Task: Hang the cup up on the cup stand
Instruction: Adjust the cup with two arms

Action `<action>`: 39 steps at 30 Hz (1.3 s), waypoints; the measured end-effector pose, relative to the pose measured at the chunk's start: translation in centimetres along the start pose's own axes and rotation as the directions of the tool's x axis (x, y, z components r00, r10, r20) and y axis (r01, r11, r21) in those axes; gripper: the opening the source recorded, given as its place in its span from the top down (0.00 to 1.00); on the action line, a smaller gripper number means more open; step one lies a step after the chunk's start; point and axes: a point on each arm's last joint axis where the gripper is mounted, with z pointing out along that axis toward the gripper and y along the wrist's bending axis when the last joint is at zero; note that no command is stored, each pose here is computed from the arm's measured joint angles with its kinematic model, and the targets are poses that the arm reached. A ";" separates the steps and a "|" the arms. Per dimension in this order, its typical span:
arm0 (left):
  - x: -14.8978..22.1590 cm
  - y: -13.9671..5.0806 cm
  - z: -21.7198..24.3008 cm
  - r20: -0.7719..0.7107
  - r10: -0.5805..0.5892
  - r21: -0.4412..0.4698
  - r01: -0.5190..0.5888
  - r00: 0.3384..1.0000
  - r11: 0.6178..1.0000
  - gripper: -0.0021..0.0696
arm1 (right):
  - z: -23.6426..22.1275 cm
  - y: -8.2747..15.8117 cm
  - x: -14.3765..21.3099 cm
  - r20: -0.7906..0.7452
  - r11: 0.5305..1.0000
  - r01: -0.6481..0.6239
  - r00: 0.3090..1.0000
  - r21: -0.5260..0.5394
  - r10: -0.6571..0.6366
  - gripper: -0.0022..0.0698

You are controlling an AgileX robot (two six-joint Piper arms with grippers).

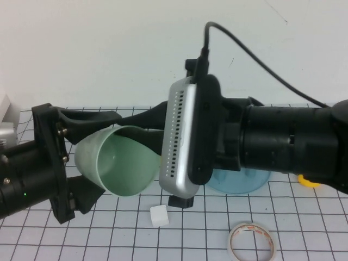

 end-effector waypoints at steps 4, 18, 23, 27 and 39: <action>0.0 0.2 0.0 0.004 0.040 -0.017 -0.040 0.999 0.999 0.01 | 0.5 0.3 0.2 0.012 1.000 0.015 1.000 -0.025 -0.015 0.94; -0.6 0.2 0.0 0.073 0.108 -0.028 -0.106 0.991 0.994 0.15 | 1.0 0.6 0.6 0.029 0.982 0.183 0.983 -0.045 -0.182 0.94; -0.9 0.5 0.1 0.090 0.125 -0.050 -0.121 0.988 0.991 0.16 | 1.7 0.9 1.3 0.043 0.981 0.182 0.983 -0.070 -0.179 0.94; -1.1 0.7 0.1 0.098 0.126 -0.058 -0.121 0.987 0.991 0.16 | 2.0 1.0 1.5 0.050 0.975 0.211 0.977 -0.074 -0.207 0.94; -1.0 0.6 0.1 0.080 0.296 -0.065 -0.291 0.952 0.955 0.19 | 2.3 1.5 1.7 0.062 0.970 0.219 0.975 -0.102 -0.214 0.61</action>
